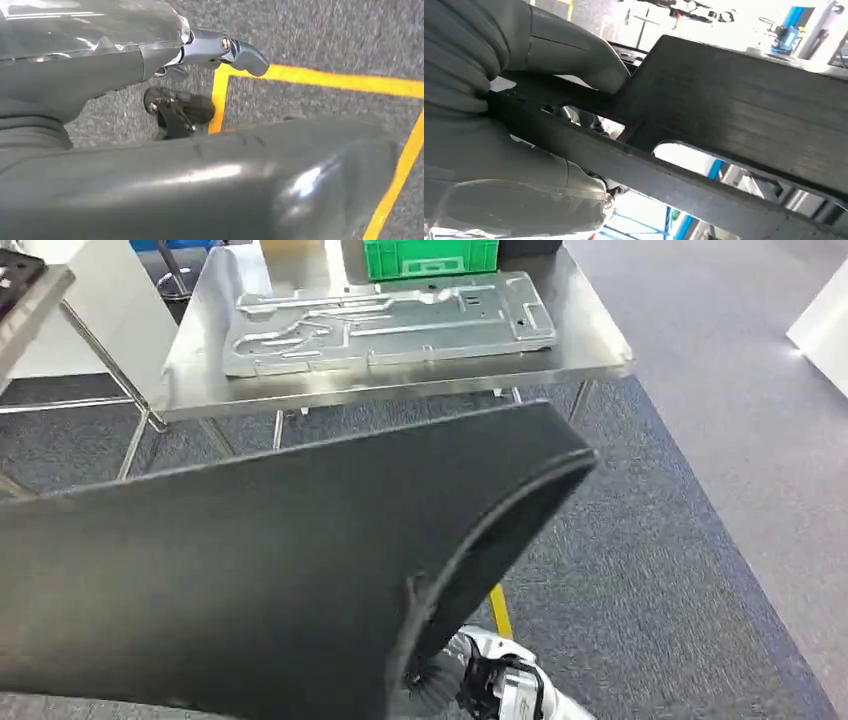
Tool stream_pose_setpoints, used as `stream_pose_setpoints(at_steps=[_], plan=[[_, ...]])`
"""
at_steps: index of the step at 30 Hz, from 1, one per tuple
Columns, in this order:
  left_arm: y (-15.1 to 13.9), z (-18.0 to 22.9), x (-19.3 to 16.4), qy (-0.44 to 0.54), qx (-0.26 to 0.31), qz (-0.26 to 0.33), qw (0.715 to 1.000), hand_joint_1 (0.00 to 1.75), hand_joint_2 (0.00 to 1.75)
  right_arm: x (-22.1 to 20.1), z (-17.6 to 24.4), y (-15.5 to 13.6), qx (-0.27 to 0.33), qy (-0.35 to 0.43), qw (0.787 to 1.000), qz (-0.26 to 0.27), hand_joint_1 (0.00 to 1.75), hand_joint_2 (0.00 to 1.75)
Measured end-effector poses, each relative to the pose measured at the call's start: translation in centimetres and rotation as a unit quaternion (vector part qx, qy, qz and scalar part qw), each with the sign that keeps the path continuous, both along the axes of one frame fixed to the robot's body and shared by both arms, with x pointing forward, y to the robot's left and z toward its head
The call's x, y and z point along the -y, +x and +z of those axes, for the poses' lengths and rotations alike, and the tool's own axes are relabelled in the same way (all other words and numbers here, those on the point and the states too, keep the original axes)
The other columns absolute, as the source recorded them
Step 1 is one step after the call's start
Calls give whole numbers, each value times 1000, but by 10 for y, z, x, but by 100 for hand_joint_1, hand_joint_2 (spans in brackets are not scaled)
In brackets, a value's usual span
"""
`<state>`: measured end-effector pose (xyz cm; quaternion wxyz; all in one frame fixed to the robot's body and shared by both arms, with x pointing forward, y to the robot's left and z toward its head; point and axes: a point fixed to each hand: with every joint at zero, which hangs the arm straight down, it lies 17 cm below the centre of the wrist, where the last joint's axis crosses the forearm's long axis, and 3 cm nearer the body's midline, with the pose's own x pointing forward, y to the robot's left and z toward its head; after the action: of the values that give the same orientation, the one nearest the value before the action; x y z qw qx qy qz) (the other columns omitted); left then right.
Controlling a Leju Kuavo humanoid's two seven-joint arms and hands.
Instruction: Take the parts from the cabinet and place them on the table.
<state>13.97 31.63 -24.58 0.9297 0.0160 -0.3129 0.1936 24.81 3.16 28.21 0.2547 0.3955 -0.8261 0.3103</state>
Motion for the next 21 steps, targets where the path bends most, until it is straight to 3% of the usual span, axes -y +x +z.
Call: stream_pose_setpoints(at_steps=[21], plan=[[-4,1,-4,5,3,-10,1000,0,0,-4,-11,-2,4,-19,1000,-22,164,175]])
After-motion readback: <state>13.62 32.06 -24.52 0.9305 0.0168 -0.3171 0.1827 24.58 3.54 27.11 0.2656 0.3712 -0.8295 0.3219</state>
